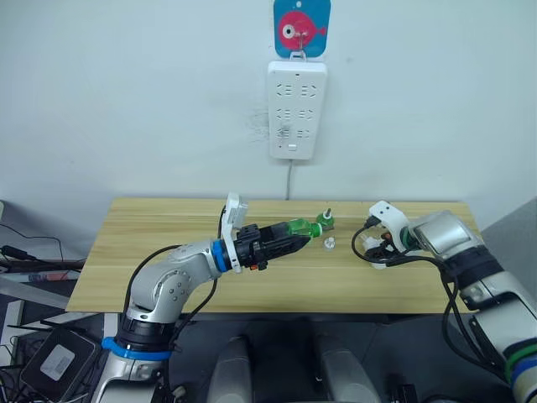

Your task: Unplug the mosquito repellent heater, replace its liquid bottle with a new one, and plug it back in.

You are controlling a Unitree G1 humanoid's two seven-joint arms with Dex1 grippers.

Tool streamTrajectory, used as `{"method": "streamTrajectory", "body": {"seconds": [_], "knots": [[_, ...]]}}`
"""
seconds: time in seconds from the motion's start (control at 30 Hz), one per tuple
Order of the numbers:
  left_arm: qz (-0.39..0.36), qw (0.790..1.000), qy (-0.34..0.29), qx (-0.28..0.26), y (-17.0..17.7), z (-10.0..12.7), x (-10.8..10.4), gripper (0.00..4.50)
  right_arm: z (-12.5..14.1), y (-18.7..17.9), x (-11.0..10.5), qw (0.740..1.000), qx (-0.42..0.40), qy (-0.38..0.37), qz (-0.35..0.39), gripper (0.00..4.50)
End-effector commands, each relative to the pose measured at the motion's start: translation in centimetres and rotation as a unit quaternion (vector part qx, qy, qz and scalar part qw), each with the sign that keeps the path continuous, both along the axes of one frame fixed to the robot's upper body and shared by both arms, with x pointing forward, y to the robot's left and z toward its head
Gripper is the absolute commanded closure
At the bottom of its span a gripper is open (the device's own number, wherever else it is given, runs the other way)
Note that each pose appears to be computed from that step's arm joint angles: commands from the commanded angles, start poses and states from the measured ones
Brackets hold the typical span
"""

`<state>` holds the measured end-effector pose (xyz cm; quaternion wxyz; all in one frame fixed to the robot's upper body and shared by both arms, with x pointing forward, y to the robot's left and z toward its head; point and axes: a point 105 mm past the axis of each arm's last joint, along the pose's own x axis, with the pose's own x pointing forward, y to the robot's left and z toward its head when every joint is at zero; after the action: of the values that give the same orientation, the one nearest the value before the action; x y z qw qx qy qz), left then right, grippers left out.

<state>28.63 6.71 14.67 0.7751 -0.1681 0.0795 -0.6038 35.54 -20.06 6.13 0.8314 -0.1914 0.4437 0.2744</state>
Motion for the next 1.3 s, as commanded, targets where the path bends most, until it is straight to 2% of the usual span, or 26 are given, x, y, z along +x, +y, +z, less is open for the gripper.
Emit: {"method": "streamTrajectory", "body": {"seconds": [0.03, 0.1, 0.2, 0.3, 0.4, 0.6, 0.7, 0.83, 1.03, 1.17, 1.2, 1.3], "knots": [[-0.017, 1.0, -0.023, -0.008, 0.3, 1.3, 0.7, 2.27, 4.9, 1.2, -1.0, 0.996, 0.065, -0.057, 0.013, 1.56], [-0.007, 1.0, -0.024, -0.009, 0.8, 1.6, 1.6, 2.27, 6.4, 1.4, -2.3, 0.993, 0.1, -0.064, 0.006, 1.56], [-0.007, 1.0, -0.027, -0.004, 1.1, 1.8, 2.4, 2.27, 7.2, 1.1, -4.3, 0.99, 0.118, -0.078, 0.006, 1.56], [-0.017, 1.0, -0.025, -0.003, 1.0, 2.0, 2.4, 2.27, 6.9, 0.5, -5.6, 0.99, 0.103, -0.092, 0.006, 1.56], [-0.043, 0.999, -0.026, 0.02, 0.8, 1.4, 1.5, 2.27, 4.3, -0.3, -6.3, 0.995, 0.02, -0.091, 0.034, 1.56], [-0.056, 0.998, -0.022, 0.024, 0.4, 1.2, 0.6, 2.27, 0.5, -1.4, -3.1, 0.99, -0.076, -0.084, 0.082, 1.56], [-0.055, 0.998, -0.021, 0.026, 0.3, 1.0, 0.3, 2.27, -0.6, -1.3, -1.2, 0.99, -0.087, -0.063, 0.091, 1.56], [-0.046, 0.998, -0.02, 0.029, 0.5, 0.9, -0.1, 2.27, -1.3, -1.0, 0.2, 0.987, -0.103, -0.043, 0.117, 1.56], [-0.033, 0.999, -0.016, 0.03, 0.8, 0.7, -0.6, 2.27, -1.7, -1.1, 1.2, 0.985, -0.106, -0.033, 0.134, 1.56], [-0.028, 0.999, -0.012, 0.031, 0.9, 0.5, -0.7, 2.27, -1.7, -1.4, 1.4, 0.983, -0.11, -0.043, 0.139, 0.14], [-0.028, 0.999, -0.011, 0.031, 0.9, 0.5, -0.7, 2.27, -1.6, -1.4, 1.3, 0.983, -0.109, -0.041, 0.139, 0.0], [-0.03, 0.999, -0.009, 0.032, 0.8, 0.4, -0.7, 2.27, -1.4, -1.6, 0.6, 0.983, -0.108, -0.023, 0.15, 0.0]]}}
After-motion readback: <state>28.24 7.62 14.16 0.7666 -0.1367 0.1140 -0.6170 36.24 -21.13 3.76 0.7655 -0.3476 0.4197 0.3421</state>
